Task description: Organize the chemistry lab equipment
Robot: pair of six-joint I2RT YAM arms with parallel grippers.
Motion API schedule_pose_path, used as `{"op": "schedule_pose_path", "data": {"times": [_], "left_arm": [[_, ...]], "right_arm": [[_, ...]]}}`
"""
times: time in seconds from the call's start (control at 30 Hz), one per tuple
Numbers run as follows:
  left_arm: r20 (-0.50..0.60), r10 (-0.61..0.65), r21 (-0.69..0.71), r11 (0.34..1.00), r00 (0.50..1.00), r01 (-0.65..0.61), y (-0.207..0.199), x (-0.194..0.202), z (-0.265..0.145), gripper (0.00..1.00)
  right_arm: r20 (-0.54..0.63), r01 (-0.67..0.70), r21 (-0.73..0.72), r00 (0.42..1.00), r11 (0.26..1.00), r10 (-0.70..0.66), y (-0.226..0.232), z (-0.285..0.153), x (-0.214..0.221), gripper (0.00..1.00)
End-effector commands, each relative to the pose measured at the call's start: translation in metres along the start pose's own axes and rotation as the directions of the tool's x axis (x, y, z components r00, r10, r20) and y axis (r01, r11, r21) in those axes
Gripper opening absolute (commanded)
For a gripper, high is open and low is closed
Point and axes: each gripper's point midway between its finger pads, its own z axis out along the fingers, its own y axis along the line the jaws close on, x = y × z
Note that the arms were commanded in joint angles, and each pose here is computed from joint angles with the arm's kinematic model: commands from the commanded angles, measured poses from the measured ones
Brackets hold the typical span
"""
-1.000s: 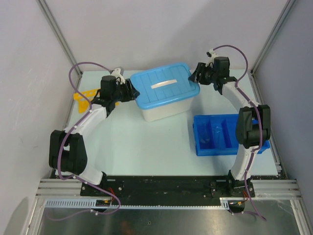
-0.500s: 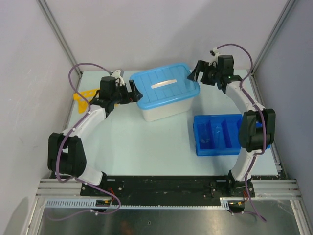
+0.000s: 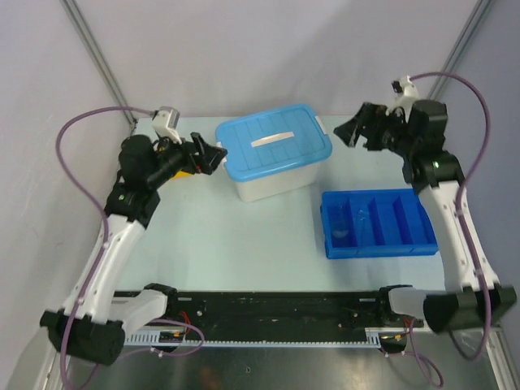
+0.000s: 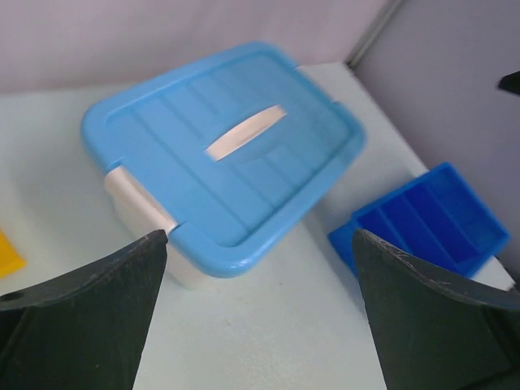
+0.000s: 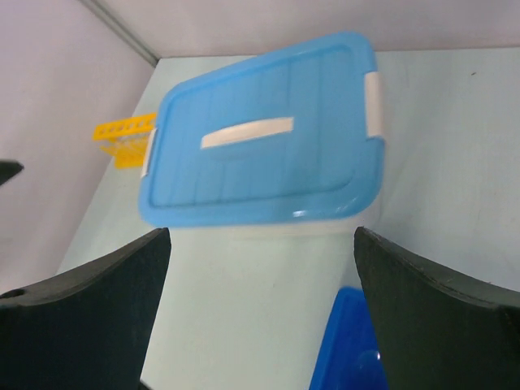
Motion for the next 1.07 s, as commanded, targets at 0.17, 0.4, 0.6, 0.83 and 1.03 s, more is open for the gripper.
{"op": "schedule_pose_path", "data": {"times": [0.17,0.4,0.6,0.83,1.03], "left_arm": [[0.079,0.116,0.265,0.955,0.990,-0.133,-0.066,0.012,-0.065,0.99],[0.148,0.183,0.227,0.950,0.972,-0.213,-0.055,0.040,-0.079,0.99],[0.219,0.194,0.213,0.947,0.956,-0.240,-0.055,0.044,-0.090,0.99],[0.218,0.191,0.220,0.946,0.957,-0.239,-0.056,0.044,-0.090,0.99],[0.216,0.191,0.212,0.948,0.957,-0.237,-0.054,0.044,-0.088,0.99]], "right_arm": [[-0.056,-0.018,0.021,0.998,1.000,0.019,0.032,-0.089,0.075,0.99],[0.108,0.002,0.040,0.994,0.999,-0.006,0.028,-0.130,0.090,0.99],[0.144,0.019,0.047,0.989,0.999,-0.026,0.028,-0.138,0.088,0.99],[0.140,0.004,0.020,0.990,1.000,-0.007,0.032,-0.136,0.088,0.99],[0.134,-0.002,0.037,0.991,0.999,-0.003,0.028,-0.132,0.088,0.99]]}}
